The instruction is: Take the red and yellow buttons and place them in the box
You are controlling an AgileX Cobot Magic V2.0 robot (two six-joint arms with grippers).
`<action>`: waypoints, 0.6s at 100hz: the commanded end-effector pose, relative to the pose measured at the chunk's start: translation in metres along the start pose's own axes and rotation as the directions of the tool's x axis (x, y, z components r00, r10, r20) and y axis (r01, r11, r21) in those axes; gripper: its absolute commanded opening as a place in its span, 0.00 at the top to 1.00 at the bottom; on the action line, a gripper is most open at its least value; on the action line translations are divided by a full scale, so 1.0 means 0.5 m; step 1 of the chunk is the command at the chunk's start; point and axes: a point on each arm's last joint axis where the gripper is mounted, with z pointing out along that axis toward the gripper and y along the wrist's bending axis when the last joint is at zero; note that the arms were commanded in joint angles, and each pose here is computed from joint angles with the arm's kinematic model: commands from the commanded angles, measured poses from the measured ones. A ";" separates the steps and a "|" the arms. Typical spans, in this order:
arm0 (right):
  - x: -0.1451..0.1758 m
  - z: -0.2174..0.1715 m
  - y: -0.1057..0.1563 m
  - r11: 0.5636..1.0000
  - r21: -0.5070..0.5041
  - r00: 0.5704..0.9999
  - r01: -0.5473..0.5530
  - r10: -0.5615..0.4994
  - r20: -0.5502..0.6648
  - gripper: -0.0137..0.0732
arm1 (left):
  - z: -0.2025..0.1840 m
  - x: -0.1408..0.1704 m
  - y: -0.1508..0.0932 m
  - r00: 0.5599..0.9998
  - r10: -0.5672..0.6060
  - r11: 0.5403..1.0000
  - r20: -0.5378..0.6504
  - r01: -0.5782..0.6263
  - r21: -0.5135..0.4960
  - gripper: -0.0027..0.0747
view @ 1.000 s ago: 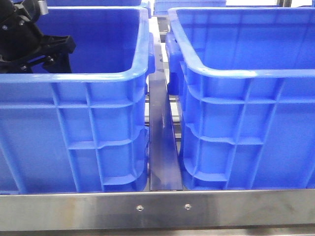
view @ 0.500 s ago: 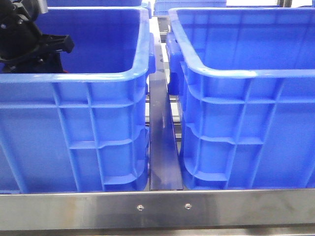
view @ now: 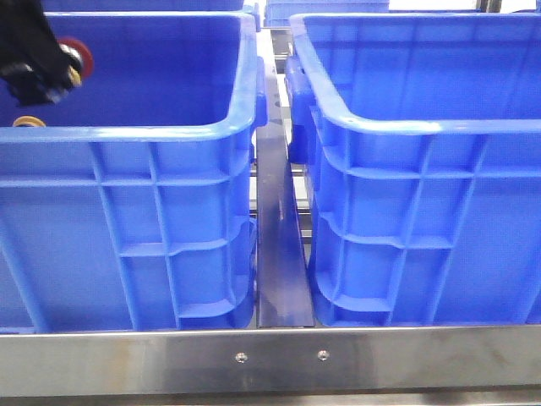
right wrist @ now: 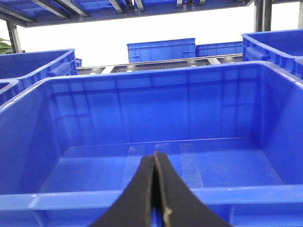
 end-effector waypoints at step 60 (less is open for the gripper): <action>-0.032 -0.006 0.003 1.000 -0.008 0.992 0.015 -0.014 0.126 0.92 | -0.252 0.072 -0.247 0.815 0.337 0.812 0.470 -0.505 0.292 0.99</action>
